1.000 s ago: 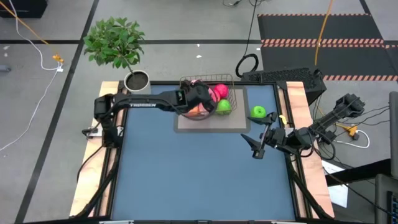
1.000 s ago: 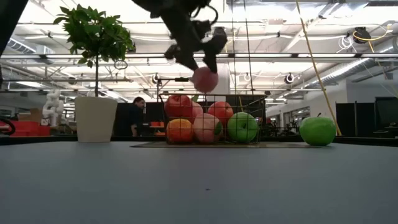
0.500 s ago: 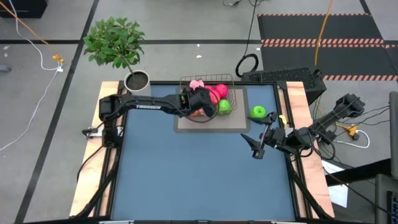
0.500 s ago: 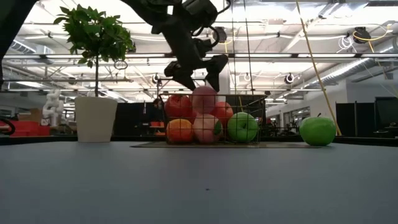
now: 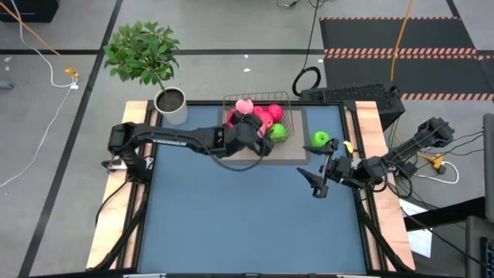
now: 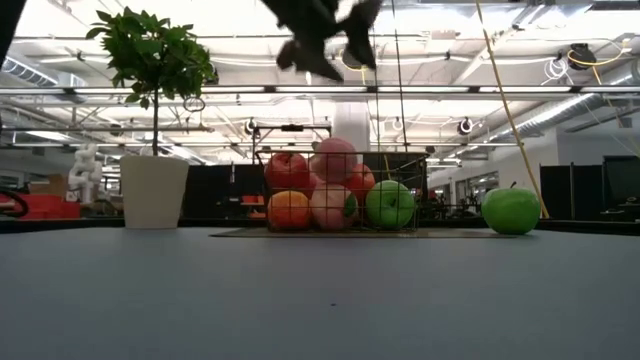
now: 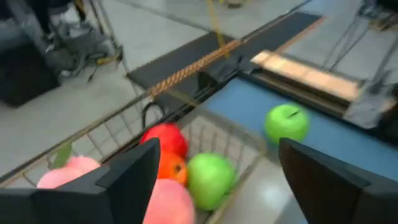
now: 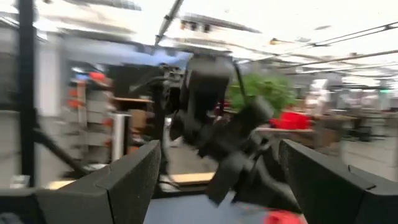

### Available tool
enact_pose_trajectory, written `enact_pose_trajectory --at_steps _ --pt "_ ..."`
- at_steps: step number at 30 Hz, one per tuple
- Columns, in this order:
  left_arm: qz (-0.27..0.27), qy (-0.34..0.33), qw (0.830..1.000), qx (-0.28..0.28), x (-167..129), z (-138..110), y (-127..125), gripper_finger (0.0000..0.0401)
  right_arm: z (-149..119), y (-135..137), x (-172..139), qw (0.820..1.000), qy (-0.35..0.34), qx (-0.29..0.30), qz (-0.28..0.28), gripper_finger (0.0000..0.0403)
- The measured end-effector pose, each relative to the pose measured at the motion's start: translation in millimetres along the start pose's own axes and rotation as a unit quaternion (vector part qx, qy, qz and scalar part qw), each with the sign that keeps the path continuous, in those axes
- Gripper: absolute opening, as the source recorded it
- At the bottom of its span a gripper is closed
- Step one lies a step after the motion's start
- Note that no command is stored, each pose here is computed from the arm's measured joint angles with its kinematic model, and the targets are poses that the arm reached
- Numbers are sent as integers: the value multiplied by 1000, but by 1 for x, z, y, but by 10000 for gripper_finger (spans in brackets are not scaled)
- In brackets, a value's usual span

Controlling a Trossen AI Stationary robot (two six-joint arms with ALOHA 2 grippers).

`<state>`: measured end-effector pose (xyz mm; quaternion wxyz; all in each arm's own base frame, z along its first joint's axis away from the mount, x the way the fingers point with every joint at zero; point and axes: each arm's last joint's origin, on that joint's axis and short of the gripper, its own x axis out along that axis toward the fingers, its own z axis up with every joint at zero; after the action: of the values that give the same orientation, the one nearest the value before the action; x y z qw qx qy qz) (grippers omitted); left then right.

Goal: Build produce basket
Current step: Put the green apple into the wire basket

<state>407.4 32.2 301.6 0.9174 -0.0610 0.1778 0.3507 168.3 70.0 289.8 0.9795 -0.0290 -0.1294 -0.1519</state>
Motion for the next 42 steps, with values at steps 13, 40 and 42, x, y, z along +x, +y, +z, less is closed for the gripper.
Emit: enact_pose_trajectory --at_steps 13,40,42 --pt "26 -19 995 91 -123 -10 -43 207 -24 -2 24 996 19 67 51 320" --pt "-12 5 999 36 -160 -130 53 145 -82 -5 35 969 200 140 -20 320" --pt "-103 2 992 75 -157 -138 48 145 -87 -6 33 958 247 141 -36 320"
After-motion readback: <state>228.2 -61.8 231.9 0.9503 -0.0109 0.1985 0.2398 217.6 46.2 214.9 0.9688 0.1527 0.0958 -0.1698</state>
